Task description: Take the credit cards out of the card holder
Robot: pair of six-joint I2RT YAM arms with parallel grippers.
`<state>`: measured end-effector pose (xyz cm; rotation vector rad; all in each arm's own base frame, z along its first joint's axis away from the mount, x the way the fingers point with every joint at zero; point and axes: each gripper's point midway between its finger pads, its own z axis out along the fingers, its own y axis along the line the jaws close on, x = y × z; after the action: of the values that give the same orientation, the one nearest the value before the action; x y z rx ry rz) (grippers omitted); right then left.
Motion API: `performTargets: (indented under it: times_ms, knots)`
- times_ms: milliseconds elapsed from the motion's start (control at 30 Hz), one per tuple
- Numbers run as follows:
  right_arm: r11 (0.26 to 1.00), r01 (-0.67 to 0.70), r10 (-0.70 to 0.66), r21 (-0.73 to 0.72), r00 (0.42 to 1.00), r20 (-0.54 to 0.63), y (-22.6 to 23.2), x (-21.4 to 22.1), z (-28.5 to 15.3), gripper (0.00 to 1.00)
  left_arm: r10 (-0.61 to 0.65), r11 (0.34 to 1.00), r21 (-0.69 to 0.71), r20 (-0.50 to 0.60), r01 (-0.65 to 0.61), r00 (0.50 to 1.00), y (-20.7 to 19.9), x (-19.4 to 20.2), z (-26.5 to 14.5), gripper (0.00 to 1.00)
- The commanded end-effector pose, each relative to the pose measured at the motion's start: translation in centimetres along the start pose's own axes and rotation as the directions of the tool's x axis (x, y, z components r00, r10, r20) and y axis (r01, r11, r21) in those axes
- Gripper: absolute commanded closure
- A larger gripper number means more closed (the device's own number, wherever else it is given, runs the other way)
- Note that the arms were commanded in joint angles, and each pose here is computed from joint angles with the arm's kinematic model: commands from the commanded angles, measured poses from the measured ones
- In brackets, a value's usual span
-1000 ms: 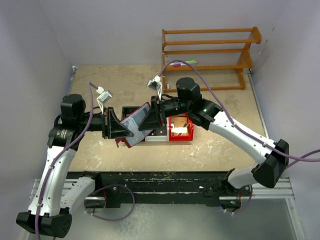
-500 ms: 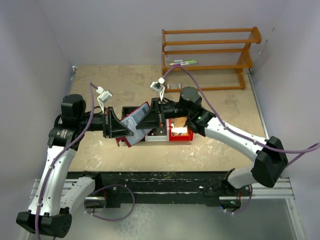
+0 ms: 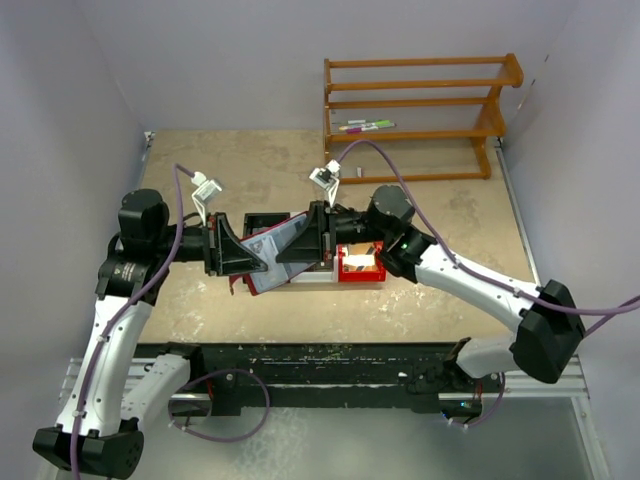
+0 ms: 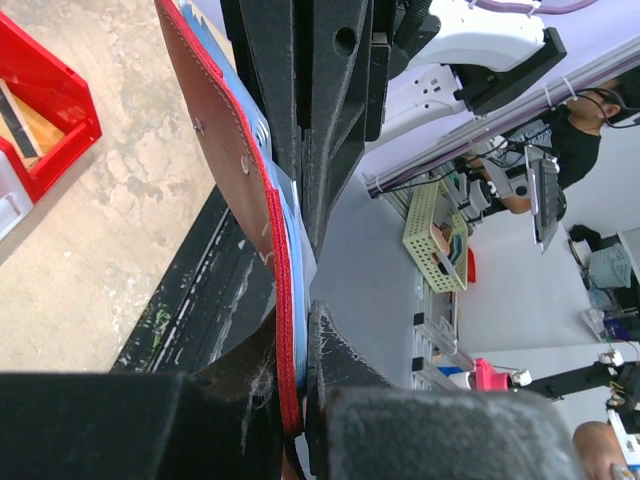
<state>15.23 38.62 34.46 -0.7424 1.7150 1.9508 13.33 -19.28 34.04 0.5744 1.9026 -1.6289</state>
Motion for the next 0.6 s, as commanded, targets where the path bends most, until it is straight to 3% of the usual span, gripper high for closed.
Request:
performTargets:
  times_ms: [0, 433, 567]
  knots:
    - [0.998, 0.056, -0.056, -0.009, 0.997, 0.056, 1.6, -1.1, -0.9, 1.0, 0.077, 0.994, 0.075, 0.001, -0.077, 0.997, -2.2, -0.5, -0.3, 0.91]
    - [0.998, 0.069, -0.07, 0.009, 0.993, 0.098, 1.5, -1.2, -2.0, 1.0, 0.075, 0.994, 0.075, 0.011, -0.076, 0.997, -2.6, -0.5, -0.4, 0.87]
    - [0.996, 0.079, -0.075, -0.035, 0.992, 0.106, 2.2, -2.2, -1.4, 0.77, 0.071, 0.995, 0.073, 0.011, -0.072, 0.997, -2.5, -0.6, -0.4, 0.87]
